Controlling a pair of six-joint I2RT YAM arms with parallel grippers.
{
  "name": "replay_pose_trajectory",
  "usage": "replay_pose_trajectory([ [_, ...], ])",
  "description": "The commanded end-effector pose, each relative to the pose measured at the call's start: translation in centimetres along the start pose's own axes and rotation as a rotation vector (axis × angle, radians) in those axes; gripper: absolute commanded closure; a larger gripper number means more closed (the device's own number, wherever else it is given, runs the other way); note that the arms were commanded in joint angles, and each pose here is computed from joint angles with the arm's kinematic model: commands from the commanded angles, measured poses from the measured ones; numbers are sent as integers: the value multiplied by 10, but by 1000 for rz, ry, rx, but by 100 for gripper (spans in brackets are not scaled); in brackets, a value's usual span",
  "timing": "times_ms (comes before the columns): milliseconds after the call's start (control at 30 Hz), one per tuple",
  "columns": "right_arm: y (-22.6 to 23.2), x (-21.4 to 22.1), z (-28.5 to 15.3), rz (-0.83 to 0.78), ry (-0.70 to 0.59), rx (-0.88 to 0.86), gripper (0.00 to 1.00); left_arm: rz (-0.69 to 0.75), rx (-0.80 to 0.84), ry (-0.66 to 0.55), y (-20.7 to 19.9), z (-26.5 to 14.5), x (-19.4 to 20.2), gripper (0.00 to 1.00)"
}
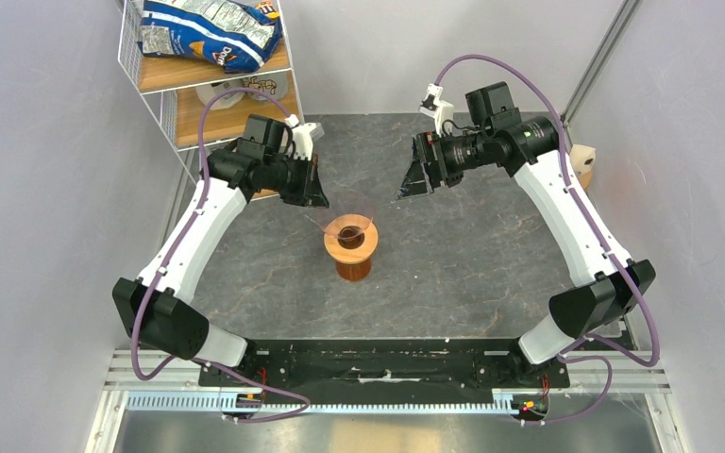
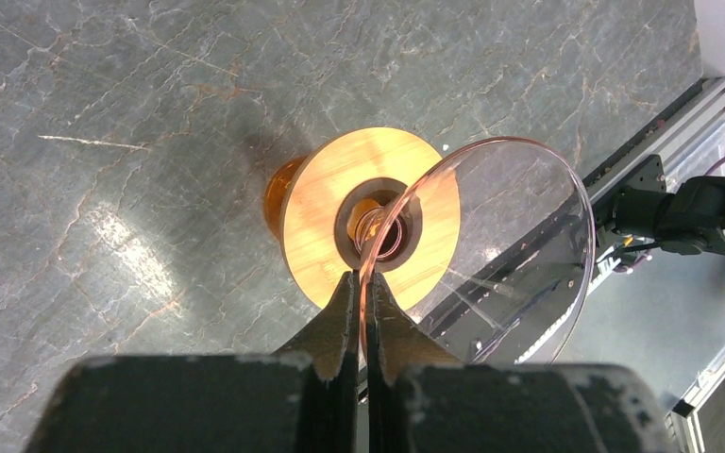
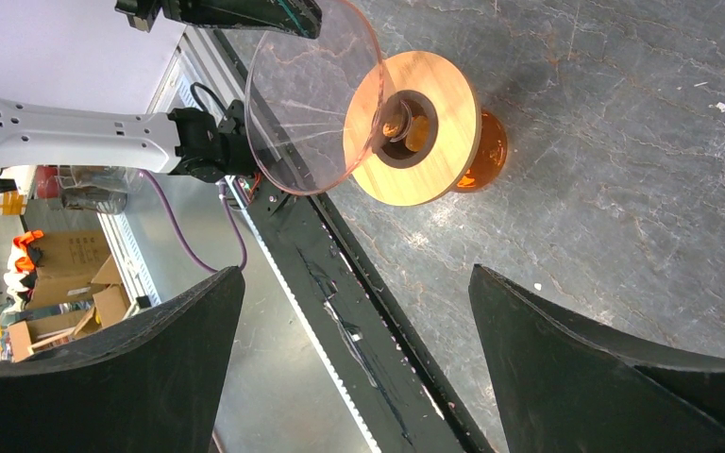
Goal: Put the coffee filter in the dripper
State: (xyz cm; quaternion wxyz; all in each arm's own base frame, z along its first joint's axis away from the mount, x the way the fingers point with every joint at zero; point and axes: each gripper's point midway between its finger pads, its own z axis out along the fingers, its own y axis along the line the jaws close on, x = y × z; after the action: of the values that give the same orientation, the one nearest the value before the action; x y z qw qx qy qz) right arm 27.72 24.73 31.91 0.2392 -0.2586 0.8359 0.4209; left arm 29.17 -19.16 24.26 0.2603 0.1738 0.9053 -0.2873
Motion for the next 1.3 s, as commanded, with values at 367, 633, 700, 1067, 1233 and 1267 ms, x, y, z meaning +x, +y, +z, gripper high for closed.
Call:
replay_pose_trajectory([
  [367,0,4,4,11,19,-28,3,9,54,-15,-8,4,-3,98],
  [633,0,4,4,9,20,-26,3,17,22,1,1,9,0,98],
  [700,0,4,4,9,21,-26,3,31,2,-4,4,7,-2,98],
  [1067,-1,6,6,19,29,-35,3,22,23,13,2,10,2,98],
  [1233,-2,6,8,24,33,-36,3,13,34,20,1,16,5,86],
  [1267,-2,6,8,26,34,-38,3,12,35,23,1,17,6,84],
])
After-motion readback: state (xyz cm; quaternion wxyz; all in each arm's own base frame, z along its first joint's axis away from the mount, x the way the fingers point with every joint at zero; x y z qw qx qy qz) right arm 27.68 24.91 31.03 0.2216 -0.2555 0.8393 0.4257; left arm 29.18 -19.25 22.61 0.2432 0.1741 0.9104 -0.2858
